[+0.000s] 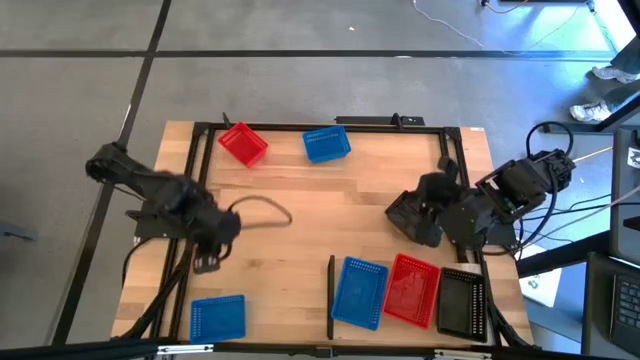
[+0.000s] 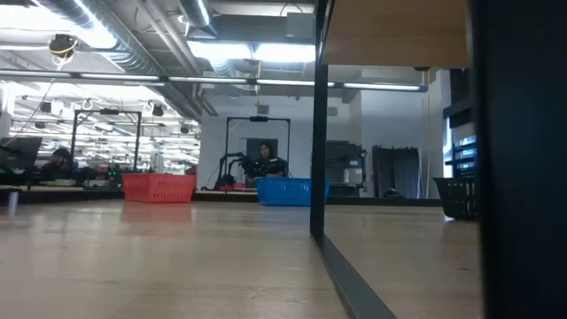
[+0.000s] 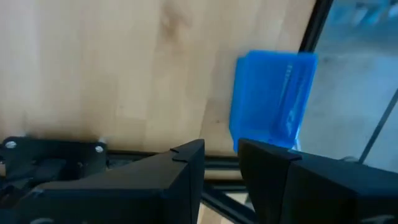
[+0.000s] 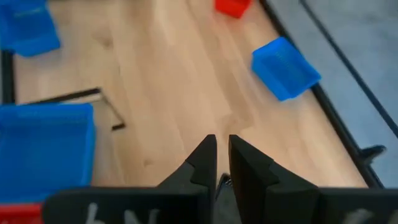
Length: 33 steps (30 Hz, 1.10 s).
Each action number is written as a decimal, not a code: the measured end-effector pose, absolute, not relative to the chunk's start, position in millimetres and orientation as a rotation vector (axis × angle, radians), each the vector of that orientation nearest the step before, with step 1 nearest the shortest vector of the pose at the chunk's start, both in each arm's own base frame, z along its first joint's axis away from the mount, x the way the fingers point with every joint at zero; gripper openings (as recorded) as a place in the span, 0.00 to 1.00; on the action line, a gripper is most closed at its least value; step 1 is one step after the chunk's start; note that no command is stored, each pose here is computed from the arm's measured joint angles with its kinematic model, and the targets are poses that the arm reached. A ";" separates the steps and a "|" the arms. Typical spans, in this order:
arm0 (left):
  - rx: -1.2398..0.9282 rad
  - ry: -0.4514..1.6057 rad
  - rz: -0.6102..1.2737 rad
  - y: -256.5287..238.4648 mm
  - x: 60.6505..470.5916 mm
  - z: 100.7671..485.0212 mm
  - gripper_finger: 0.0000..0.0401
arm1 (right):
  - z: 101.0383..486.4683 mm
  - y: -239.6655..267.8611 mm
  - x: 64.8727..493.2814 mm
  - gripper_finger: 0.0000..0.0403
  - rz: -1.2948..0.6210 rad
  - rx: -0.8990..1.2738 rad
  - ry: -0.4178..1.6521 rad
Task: Stack baskets on shelf by color
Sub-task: Stack the bottom blue bin on top of the blue bin on the shelf
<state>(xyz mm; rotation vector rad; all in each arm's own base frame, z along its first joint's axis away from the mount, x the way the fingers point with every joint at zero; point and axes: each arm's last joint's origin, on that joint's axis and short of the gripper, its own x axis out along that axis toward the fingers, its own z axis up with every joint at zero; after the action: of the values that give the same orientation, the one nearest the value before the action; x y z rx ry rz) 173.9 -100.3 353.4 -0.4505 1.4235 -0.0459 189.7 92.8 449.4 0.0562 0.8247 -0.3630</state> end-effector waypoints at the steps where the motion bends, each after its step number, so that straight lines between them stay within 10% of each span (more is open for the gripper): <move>1: -0.438 1.435 -0.057 -105.8 172.5 347.7 0.22 | 449.4 93.4 189.9 0.10 -0.342 0.052 0.834; 33: -0.522 1.268 -0.146 -178.8 144.0 205.0 0.22 | 450.4 97.5 192.8 0.10 -0.258 0.098 0.848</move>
<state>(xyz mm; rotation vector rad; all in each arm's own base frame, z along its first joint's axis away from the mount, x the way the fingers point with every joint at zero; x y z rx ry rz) 144.0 -178.8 205.0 -0.5217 1.2677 -0.1458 192.8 97.5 450.4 0.0980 0.8477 -0.2583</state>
